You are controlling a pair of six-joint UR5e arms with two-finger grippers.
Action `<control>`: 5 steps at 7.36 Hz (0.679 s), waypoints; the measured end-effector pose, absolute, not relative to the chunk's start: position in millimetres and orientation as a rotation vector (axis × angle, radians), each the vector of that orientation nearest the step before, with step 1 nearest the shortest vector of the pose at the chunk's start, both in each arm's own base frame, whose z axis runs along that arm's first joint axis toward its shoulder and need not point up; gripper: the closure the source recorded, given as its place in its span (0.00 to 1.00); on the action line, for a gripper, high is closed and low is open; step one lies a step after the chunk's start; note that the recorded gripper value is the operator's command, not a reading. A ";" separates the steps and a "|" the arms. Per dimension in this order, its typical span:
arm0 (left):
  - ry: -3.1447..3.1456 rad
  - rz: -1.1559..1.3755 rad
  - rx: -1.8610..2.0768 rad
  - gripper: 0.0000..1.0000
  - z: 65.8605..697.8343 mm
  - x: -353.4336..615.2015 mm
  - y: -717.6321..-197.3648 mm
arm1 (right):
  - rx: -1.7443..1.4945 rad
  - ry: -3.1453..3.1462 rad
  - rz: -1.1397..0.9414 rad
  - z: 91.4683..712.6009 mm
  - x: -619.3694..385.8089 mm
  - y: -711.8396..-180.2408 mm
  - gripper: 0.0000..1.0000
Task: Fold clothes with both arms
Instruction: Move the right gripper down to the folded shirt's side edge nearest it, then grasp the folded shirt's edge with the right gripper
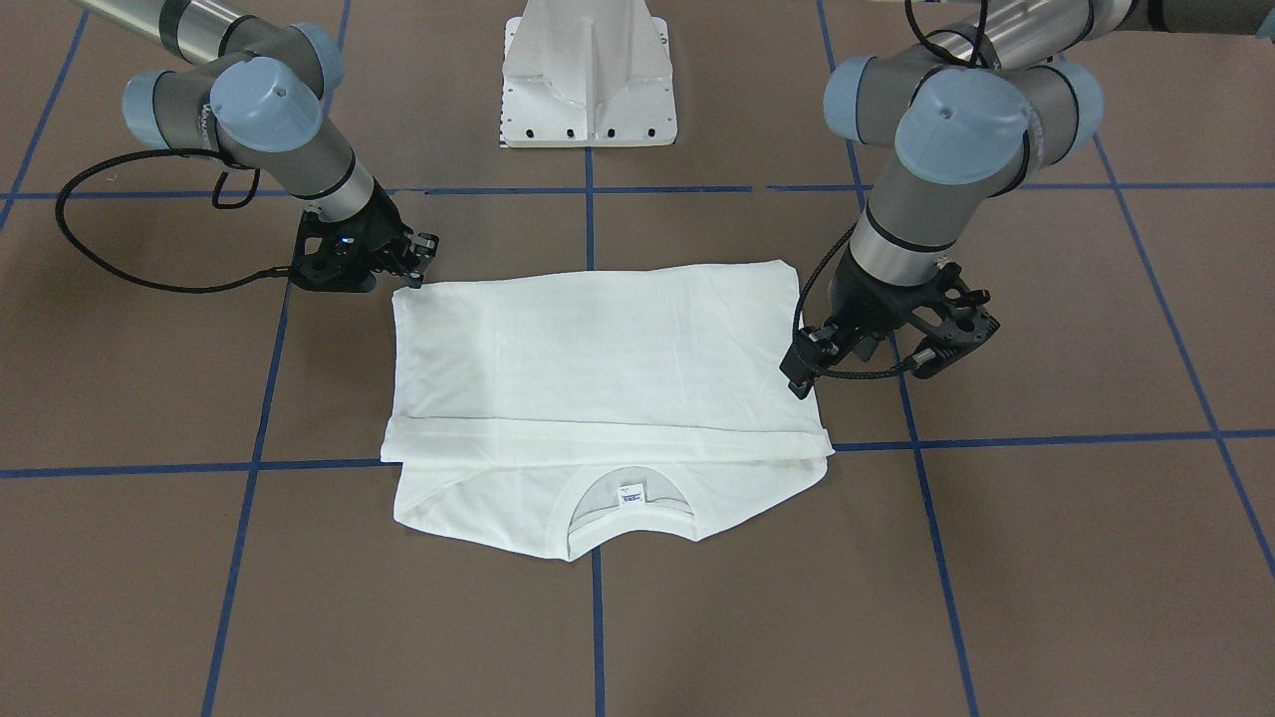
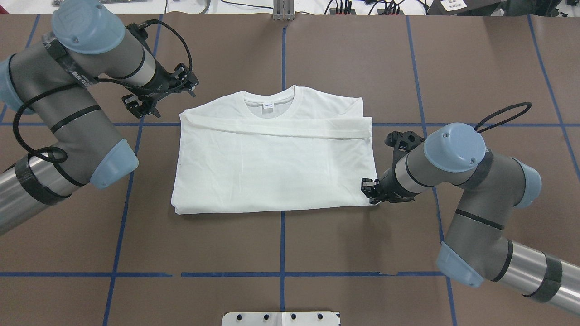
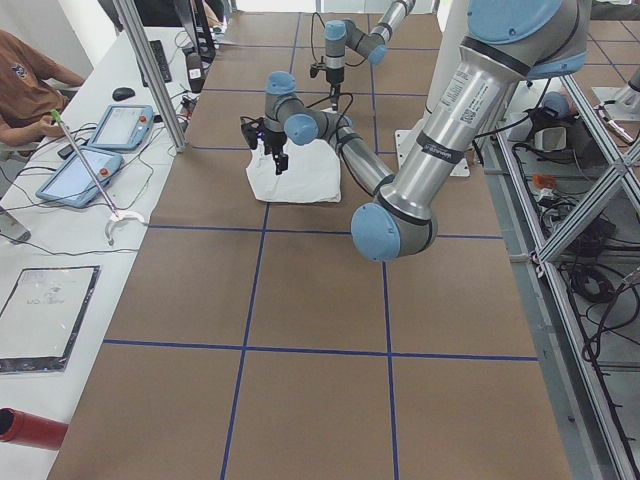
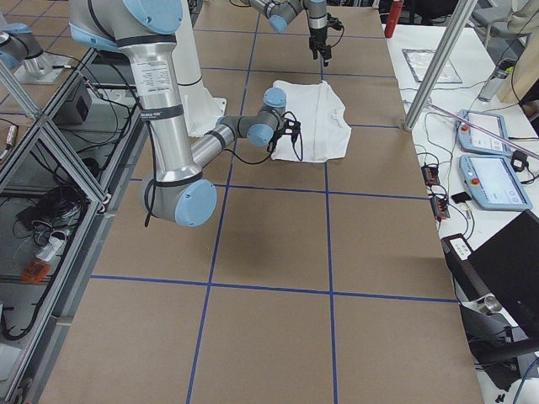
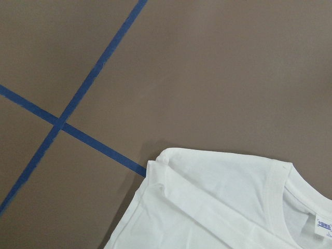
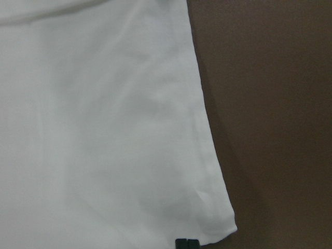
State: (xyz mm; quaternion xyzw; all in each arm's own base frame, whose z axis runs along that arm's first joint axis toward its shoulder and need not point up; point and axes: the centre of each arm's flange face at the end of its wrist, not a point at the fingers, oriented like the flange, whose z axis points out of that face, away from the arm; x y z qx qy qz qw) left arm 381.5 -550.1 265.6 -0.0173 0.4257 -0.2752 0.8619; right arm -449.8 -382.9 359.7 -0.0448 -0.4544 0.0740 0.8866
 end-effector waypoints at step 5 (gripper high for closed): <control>0.895 -0.576 -0.032 0.01 263.3 383.1 -549.1 | -0.090 -0.931 0.158 362.9 -449.2 -382.3 0.12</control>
